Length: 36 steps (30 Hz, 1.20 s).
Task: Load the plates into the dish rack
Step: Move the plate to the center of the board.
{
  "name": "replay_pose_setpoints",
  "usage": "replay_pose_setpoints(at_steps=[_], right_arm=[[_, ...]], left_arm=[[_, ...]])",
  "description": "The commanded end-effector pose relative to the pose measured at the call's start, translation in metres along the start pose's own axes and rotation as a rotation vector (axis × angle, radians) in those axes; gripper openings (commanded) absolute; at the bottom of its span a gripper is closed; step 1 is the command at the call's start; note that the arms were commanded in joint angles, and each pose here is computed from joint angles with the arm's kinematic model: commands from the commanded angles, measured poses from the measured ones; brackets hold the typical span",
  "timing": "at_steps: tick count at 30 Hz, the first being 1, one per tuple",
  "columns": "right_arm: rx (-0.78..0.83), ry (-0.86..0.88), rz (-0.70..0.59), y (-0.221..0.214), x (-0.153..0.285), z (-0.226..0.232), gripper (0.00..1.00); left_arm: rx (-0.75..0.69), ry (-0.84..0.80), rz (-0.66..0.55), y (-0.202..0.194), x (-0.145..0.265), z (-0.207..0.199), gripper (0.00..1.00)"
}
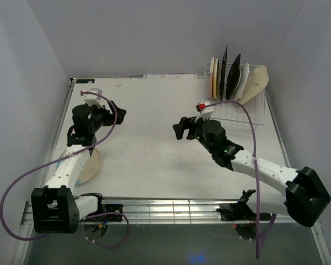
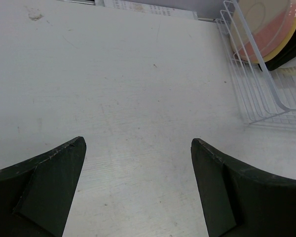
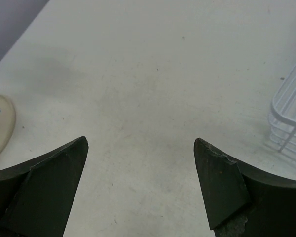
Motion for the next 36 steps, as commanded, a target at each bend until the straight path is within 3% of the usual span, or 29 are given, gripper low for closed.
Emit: replay_pose_setpoints(at_steps=[1, 8, 16, 22, 26, 36], right_arm=[[0.066, 0.02, -0.015, 0.002, -0.015, 0.02, 0.93], [0.097, 0.031, 0.019, -0.009, -0.024, 0.026, 0.94], [0.103, 0.052, 0.03, -0.01, -0.024, 0.029, 0.94], [0.114, 0.031, 0.031, -0.009, -0.025, 0.027, 0.95], [0.115, 0.021, 0.023, -0.007, -0.024, 0.026, 0.95], [0.119, 0.007, 0.015, -0.005, -0.024, 0.024, 0.96]], left_arm=[[-0.07, 0.103, -0.04, 0.021, 0.006, 0.015, 0.98], [-0.321, 0.231, -0.017, 0.021, 0.04, 0.045, 0.98], [-0.53, 0.202, 0.243, -0.014, 0.079, 0.066, 0.98], [-0.578, 0.081, 0.446, -0.06, 0.106, 0.055, 0.95], [-0.601, 0.118, 0.532, -0.082, 0.117, 0.063, 0.91], [-0.547, -0.067, 0.703, -0.125, 0.137, 0.044, 0.9]])
Point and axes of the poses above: each gripper's point midway between its finger pads, its own x axis back along the fingers, its own z axis along the line the jaws close on, y = z × x, the point moved 4 cm from there along x, back along the fingers, and after that the axes turned 8 degrees about -x, right-handed, at the moved point
